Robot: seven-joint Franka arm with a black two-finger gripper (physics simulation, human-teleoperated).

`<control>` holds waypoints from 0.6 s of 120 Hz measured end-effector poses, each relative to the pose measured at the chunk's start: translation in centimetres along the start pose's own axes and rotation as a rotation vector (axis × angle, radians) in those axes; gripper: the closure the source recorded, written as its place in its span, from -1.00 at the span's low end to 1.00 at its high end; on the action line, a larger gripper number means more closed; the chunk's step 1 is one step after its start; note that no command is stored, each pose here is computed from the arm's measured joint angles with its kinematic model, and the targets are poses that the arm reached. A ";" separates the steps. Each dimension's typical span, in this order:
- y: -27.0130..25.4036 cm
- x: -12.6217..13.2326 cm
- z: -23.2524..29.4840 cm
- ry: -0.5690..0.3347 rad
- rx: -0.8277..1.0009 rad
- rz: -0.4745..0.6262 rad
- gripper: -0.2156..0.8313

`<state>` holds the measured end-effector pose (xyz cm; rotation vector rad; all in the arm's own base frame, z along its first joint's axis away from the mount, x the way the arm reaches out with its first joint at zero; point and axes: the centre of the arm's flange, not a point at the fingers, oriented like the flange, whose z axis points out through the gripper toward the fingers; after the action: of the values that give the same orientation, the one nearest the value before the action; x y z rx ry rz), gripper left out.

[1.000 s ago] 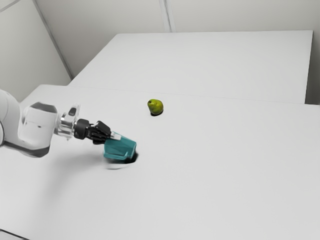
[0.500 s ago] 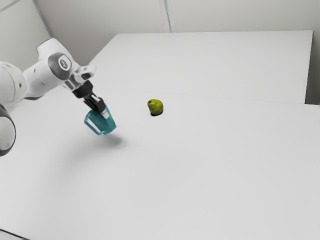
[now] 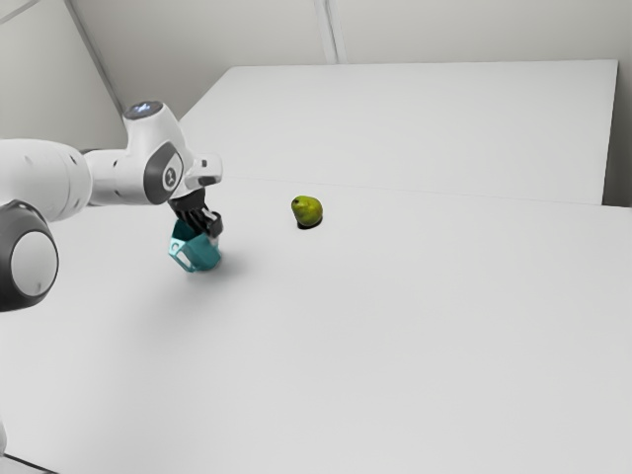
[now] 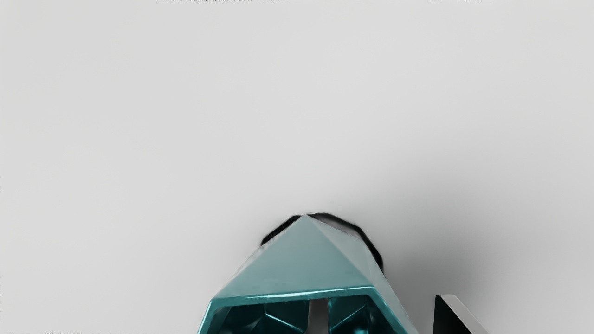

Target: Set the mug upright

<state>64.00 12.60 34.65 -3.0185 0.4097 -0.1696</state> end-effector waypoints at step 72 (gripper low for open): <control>3.7 3.0 -30.8 0.156 0.004 -0.123 -0.55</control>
<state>62.19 5.88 65.03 -3.0375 0.2344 -0.4163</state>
